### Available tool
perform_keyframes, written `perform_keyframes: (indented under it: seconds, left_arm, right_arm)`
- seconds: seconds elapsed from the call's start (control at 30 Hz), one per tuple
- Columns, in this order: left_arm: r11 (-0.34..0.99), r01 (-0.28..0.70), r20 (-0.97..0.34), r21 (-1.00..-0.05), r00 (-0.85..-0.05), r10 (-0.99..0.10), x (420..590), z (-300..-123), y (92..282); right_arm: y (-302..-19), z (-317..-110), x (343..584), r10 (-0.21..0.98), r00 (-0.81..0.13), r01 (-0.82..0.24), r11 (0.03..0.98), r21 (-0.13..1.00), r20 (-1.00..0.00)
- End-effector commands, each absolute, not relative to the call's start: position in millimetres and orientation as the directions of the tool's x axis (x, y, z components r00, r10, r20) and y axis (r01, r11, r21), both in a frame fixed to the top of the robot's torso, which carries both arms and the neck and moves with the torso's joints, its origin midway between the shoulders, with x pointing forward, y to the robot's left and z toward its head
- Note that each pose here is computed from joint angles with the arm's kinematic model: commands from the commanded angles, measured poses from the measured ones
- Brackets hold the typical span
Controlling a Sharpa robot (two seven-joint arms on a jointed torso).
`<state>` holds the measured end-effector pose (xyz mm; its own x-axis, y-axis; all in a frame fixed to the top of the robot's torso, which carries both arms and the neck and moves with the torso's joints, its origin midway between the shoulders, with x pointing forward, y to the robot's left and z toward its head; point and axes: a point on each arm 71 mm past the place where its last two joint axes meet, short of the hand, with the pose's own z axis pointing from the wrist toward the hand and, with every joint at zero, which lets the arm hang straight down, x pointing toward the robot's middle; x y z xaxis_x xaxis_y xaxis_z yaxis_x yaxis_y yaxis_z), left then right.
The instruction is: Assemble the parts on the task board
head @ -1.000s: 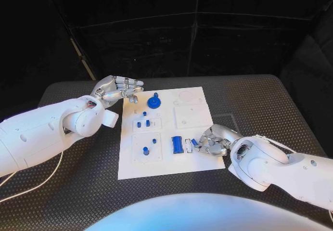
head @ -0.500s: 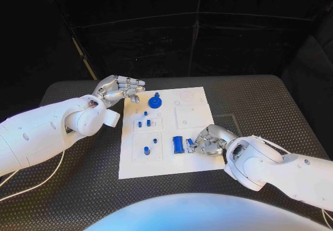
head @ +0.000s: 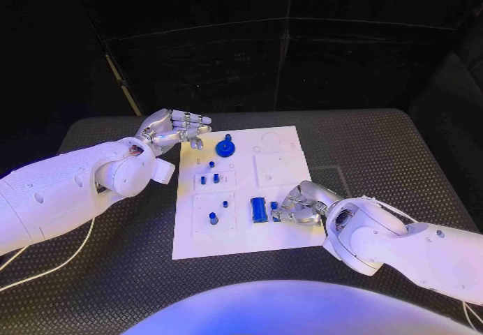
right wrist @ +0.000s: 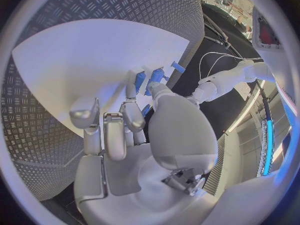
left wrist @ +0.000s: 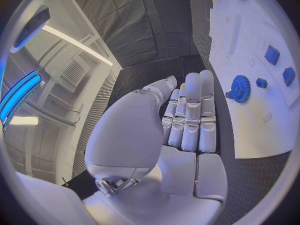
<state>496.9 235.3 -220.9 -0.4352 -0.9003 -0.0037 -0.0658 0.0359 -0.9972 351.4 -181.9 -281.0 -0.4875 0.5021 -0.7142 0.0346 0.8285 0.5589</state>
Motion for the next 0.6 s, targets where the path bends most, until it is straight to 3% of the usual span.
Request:
perform_keyframes:
  seconds: [0.03, 0.6]
  left_arm:
    - [0.028, -0.066, 0.004, -0.997, -0.445, -0.896, 496.8, -219.8, 234.0]
    - [0.029, -0.068, 0.004, -0.997, -0.444, -0.896, 496.9, -220.0, 235.0]
  right_arm:
    - [-180.8, -280.5, 351.6, 0.493, -0.490, 0.024, 0.832, 0.554, -0.719]
    - [-184.6, -277.9, 351.4, 0.471, -0.477, -0.014, 0.840, 0.542, -0.742]
